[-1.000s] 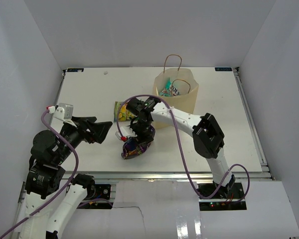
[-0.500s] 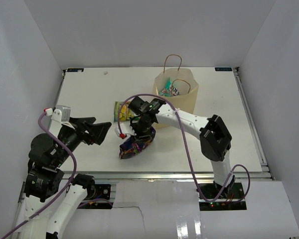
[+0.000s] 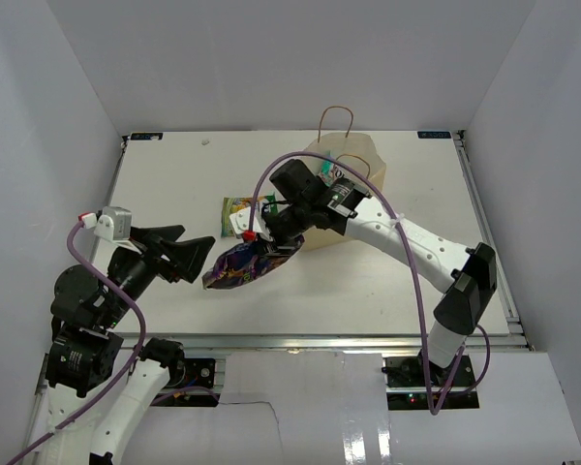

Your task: Place the snacks into the paper bag

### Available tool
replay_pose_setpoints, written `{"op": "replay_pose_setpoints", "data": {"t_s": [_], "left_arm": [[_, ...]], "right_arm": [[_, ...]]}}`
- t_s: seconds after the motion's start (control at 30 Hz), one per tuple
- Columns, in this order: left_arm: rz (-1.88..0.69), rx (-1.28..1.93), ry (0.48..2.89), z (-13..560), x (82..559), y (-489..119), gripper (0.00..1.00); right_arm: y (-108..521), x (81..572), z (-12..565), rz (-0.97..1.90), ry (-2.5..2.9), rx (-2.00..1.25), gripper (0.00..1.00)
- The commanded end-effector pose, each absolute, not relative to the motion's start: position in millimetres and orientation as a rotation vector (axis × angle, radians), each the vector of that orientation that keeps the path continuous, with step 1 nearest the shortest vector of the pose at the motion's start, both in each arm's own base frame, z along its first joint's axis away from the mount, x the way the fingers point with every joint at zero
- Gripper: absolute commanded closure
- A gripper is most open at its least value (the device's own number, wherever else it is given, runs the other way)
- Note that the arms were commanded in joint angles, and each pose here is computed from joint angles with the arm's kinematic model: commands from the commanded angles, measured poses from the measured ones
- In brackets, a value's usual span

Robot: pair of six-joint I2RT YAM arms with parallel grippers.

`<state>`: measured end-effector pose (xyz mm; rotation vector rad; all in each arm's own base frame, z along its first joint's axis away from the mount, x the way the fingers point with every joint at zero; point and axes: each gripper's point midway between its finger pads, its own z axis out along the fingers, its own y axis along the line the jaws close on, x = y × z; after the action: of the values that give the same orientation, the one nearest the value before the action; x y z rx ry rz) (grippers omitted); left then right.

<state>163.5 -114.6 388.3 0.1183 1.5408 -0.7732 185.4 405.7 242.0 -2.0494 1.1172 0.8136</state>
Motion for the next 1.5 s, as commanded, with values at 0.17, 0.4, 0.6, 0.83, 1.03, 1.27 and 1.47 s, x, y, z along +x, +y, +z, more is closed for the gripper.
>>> {"op": "replay_pose_setpoints", "data": {"t_s": [0.17,0.4,0.6,0.83,1.03,1.27,1.47], "left_arm": [[-0.784,0.143,1.44,416.4,155.4,-114.0,0.02],[-0.805,0.175,1.352,443.0,148.5,-116.2,0.02],[-0.811,0.189,1.379,435.7,155.2,-120.9,0.02],[-0.841,0.191,1.421,415.7,165.8,-128.6,0.02],[-0.867,0.195,1.456,399.4,174.8,-135.2,0.02],[-0.889,0.206,1.484,387.3,181.2,-141.4,0.02],[-0.899,0.209,1.508,376.3,185.5,-144.5,0.02]], "right_arm": [[415.7,218.8,425.4,0.705,0.833,-1.648,0.92],[376.7,275.4,514.3,0.572,0.804,-1.404,0.92],[320.8,328.5,543.4,0.439,0.846,-1.273,0.92],[253.9,374.6,516.9,0.406,0.987,-1.23,0.92],[220.1,377.8,472.6,0.482,1.092,-1.252,0.92],[211.0,369.2,445.7,0.516,1.132,-1.297,0.92],[200.6,370.1,436.0,0.519,1.139,-1.313,0.92]]}}
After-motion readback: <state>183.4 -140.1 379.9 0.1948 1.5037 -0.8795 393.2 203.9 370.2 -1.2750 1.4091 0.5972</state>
